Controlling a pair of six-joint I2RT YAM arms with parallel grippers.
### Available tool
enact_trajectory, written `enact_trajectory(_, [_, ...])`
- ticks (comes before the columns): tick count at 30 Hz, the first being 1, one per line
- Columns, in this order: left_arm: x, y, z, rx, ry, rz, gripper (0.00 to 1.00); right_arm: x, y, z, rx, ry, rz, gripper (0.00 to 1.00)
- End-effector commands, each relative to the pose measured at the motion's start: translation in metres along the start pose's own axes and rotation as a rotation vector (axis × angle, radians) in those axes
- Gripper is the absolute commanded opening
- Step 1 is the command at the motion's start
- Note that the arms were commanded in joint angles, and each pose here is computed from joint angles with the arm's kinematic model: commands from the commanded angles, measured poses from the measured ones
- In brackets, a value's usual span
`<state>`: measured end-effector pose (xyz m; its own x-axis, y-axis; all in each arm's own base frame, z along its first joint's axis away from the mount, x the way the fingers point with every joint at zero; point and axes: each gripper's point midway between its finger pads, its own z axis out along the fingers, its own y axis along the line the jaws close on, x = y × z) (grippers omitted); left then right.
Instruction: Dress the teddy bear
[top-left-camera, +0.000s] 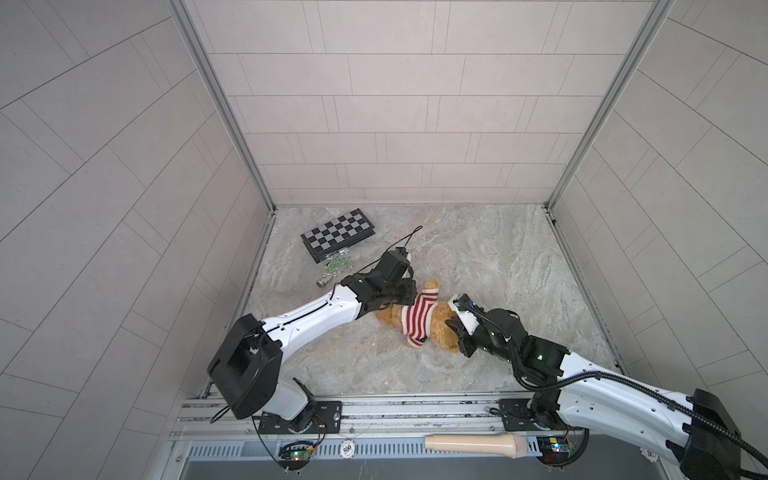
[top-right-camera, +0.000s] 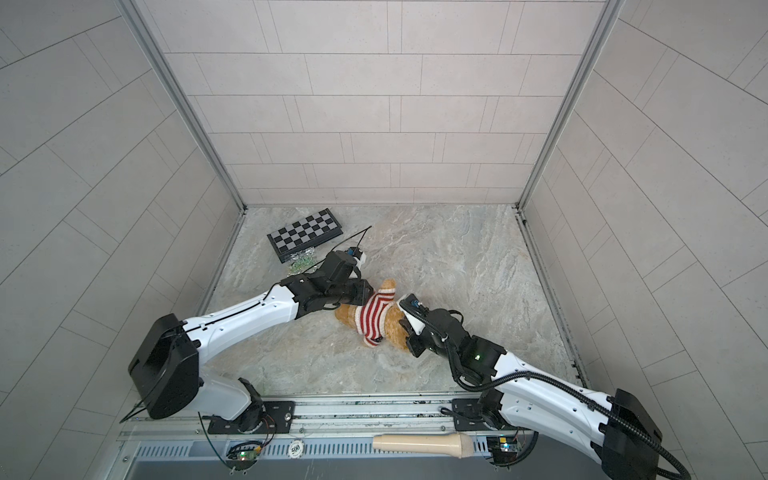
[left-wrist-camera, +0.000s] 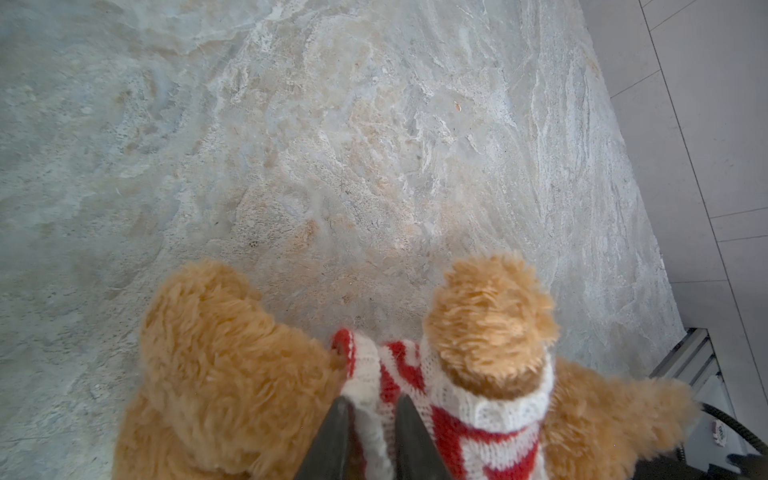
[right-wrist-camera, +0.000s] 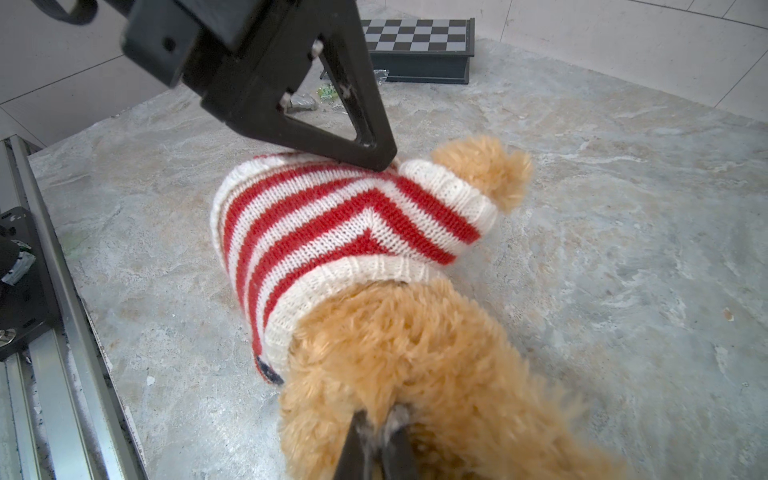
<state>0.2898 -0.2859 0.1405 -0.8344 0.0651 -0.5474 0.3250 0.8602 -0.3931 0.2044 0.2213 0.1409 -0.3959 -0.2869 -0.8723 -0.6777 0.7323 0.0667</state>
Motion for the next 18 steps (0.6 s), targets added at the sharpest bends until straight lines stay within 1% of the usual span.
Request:
enact_trajectory(1, [-0.007,0.0,-0.001,-0.018,-0.017,0.006,0.17,-0.015,0.001,-0.003,0.001,-0.065,-0.018,0.0])
enact_trajectory(3, [-0.01,0.001,-0.004,-0.021,-0.031,0.003,0.1,-0.014,0.001,-0.004,0.003,-0.058,-0.023,0.0])
enact_trajectory(6, [-0.016,0.002,-0.01,0.008,-0.047,-0.008,0.0,-0.017,0.001,-0.007,-0.001,-0.066,-0.03,0.0])
enact_trajectory(10, [-0.019,0.02,-0.018,0.026,-0.065,-0.059,0.0,-0.017,0.001,-0.011,0.0,-0.076,-0.031,0.0])
enact_trajectory(18, [-0.023,0.043,-0.034,-0.008,-0.098,-0.074,0.0,-0.017,-0.002,-0.013,0.013,-0.077,-0.032,0.0])
